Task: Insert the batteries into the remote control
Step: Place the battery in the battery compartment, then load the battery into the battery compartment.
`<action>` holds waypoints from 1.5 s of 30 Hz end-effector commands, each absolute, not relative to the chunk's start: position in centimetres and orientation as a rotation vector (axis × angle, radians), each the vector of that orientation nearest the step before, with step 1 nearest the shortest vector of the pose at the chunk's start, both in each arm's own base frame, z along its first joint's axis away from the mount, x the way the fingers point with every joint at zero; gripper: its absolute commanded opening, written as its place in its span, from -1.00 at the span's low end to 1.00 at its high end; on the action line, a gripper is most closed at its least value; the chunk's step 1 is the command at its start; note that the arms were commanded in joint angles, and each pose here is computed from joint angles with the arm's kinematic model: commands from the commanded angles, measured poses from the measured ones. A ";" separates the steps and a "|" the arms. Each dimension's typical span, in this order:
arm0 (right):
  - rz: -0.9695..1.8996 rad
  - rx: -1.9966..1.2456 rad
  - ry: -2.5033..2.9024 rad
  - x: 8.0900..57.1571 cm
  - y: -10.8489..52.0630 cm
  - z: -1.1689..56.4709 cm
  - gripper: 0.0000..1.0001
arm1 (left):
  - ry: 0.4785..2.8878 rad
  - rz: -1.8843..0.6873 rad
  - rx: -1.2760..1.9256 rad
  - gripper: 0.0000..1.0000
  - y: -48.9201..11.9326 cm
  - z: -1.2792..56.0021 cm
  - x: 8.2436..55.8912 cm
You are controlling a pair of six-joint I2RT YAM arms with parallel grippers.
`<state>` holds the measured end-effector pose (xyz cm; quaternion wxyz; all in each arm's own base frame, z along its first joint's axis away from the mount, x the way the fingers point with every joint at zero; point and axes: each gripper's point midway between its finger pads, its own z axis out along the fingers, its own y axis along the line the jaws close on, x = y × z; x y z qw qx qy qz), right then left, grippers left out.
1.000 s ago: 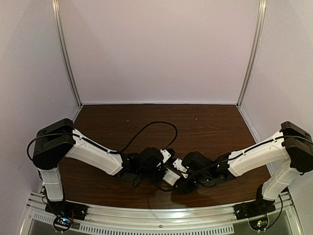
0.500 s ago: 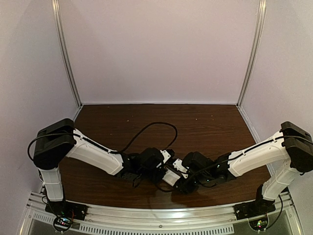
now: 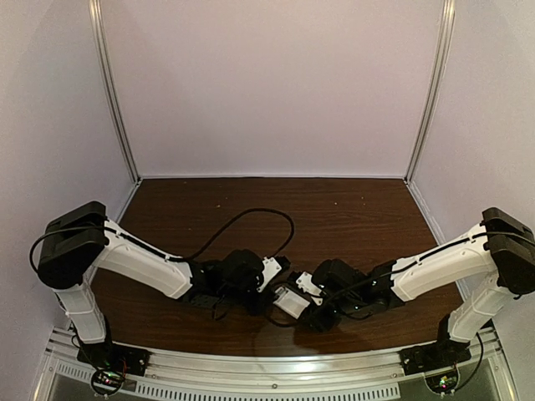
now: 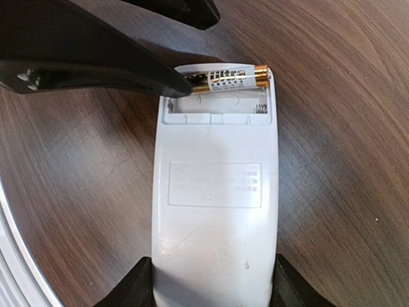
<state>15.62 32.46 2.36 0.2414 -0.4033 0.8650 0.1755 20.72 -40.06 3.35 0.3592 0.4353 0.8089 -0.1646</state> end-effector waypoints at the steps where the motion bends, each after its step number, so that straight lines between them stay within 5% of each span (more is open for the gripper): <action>1: 0.446 -1.181 2.379 14.6 31.2 1.9 -1.00 | 1.992 -0.594 1.127 -0.14 -40.5 6.6 20.4; 9: 0.522 -1.290 2.311 13.7 32.1 3.3 -1.00 | 1.891 -0.727 1.186 0.03 -38.1 9.9 21.7; 24: 0.465 -1.535 2.237 13.8 34.1 2.4 -1.00 | 1.607 -0.788 1.590 -0.34 -36.6 8.3 18.2; 45: 0.514 -1.605 2.236 12.7 34.4 2.1 -1.00 | 1.378 -0.855 1.789 -0.59 -39.4 6.7 17.3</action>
